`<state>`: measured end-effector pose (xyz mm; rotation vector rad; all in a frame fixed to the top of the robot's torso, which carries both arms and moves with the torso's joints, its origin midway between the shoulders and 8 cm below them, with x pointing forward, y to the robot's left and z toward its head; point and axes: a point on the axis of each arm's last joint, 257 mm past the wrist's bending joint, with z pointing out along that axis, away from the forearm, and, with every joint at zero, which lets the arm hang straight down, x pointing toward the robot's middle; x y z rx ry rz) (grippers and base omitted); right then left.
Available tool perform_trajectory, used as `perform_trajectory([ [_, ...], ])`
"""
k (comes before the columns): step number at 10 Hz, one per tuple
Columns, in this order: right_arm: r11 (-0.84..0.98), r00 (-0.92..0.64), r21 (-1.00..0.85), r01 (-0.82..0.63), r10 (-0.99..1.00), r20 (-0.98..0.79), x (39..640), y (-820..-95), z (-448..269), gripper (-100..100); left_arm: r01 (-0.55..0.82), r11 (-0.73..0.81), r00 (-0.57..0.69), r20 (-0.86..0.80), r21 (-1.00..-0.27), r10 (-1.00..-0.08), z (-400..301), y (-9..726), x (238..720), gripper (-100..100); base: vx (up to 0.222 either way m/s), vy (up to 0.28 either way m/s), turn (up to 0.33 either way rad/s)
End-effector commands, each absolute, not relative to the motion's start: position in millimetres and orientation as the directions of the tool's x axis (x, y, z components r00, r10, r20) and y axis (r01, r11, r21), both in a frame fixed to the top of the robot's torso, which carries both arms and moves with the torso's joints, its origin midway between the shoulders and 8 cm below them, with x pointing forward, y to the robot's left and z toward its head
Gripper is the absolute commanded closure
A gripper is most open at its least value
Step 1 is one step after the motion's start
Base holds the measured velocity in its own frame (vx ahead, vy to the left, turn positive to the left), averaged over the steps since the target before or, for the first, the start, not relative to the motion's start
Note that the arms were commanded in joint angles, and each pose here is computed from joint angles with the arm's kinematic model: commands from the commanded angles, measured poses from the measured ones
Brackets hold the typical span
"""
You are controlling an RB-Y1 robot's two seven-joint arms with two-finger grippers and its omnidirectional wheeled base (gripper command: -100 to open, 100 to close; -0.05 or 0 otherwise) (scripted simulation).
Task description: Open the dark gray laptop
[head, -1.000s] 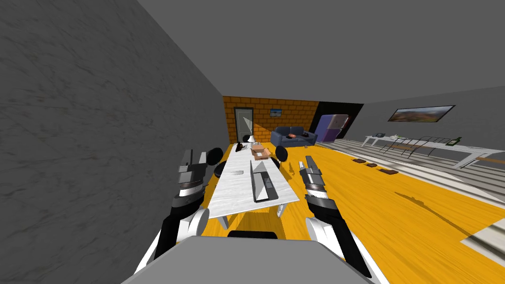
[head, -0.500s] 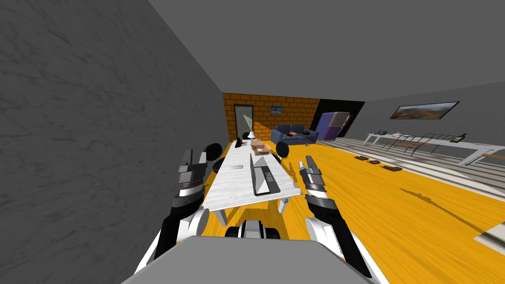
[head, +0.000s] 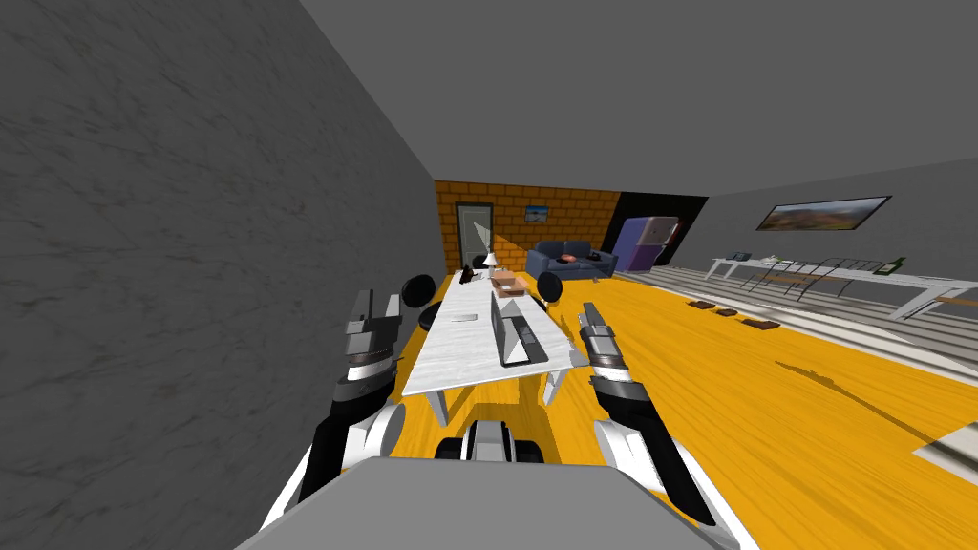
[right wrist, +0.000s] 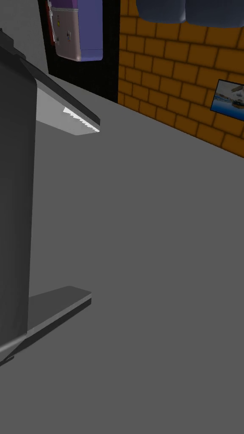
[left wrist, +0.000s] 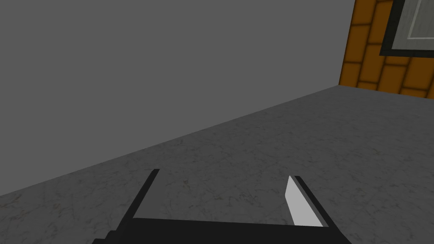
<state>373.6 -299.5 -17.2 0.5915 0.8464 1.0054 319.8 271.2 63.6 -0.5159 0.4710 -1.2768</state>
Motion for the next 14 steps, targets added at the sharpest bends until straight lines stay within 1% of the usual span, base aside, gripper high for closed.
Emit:
perform_trajectory([
  [1, 0.498, 0.302, 0.738, -0.455, 0.866, -0.399, 378, -300, -22, -100, 0.77, 0.208, 0.226, -0.046, -0.603, -0.973, 64, 271, 320, 0, -0.067, 0.096, 0.007],
  [7, 0.623, 0.35, 0.674, -0.397, 0.782, -0.516, 386, -301, -32, -100, 0.77, 0.208, 0.226, -0.046, -0.603, -0.973, 64, 271, 320, 0, -0.052, 0.103, 0.003],
  [14, 0.769, 0.404, 0.56, -0.307, 0.638, -0.655, 397, -303, -46, -100, 0.77, 0.208, 0.226, -0.046, -0.603, -0.973, 64, 271, 320, 0, -0.055, 0.117, 0.003],
])
